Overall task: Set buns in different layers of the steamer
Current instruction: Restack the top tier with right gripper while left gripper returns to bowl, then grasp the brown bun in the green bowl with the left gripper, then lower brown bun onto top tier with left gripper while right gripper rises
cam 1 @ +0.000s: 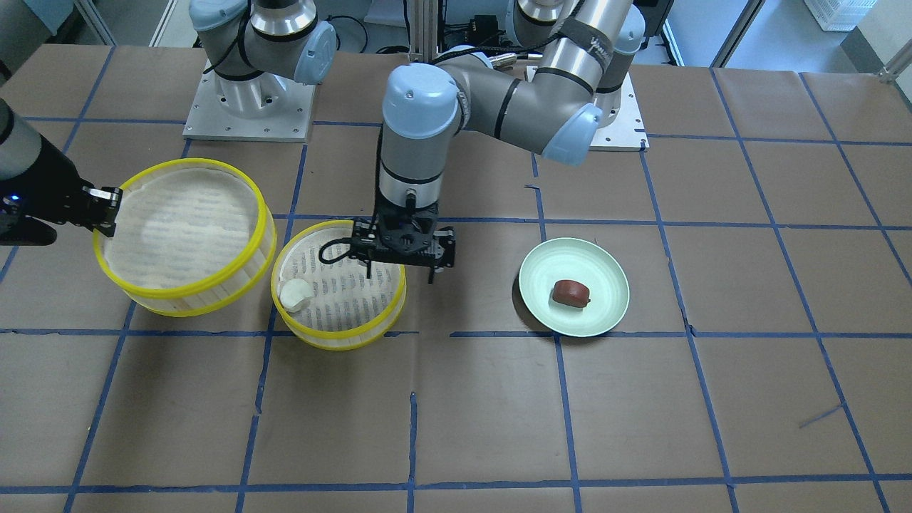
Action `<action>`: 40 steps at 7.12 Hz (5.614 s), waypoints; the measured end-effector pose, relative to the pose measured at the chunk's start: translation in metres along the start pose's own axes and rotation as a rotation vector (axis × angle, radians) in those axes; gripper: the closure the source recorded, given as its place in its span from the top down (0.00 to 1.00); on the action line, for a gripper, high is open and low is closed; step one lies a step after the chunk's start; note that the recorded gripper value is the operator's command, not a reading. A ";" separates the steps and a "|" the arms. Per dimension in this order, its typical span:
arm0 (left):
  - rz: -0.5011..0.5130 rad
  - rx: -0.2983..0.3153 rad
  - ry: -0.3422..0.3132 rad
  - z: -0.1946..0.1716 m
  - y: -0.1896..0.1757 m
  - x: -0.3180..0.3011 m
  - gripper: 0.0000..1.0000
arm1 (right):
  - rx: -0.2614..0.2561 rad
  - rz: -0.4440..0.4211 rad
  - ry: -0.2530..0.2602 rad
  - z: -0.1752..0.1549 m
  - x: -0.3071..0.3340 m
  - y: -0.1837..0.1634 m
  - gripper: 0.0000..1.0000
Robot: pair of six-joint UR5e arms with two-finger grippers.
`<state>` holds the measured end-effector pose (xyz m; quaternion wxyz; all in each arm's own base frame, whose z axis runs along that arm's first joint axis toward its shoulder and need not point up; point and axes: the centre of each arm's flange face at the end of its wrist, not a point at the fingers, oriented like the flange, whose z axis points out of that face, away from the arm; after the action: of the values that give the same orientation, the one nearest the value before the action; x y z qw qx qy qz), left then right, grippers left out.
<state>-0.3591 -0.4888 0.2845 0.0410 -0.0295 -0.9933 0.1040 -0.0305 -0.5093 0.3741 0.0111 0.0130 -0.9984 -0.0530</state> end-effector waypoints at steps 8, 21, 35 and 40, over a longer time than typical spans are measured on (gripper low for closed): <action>0.169 -0.226 -0.087 0.043 0.029 -0.231 1.00 | 0.024 0.032 0.044 0.077 -0.189 -0.014 0.03; 0.014 -0.175 -0.067 -0.031 -0.015 -0.222 0.02 | -0.015 0.012 0.084 0.092 -0.183 0.008 0.05; -0.443 -0.163 0.273 -0.070 -0.003 0.056 0.87 | 0.062 0.132 0.015 -0.121 -0.062 -0.023 1.00; -0.370 -0.157 0.258 -0.048 0.016 0.077 1.00 | 0.058 0.139 0.014 -0.119 -0.058 -0.020 1.00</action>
<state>-0.4305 -0.4583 0.3340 0.1838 0.1370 -0.9733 0.0126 0.0304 -0.5400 0.4888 0.0216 -0.0556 -0.9980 -0.0231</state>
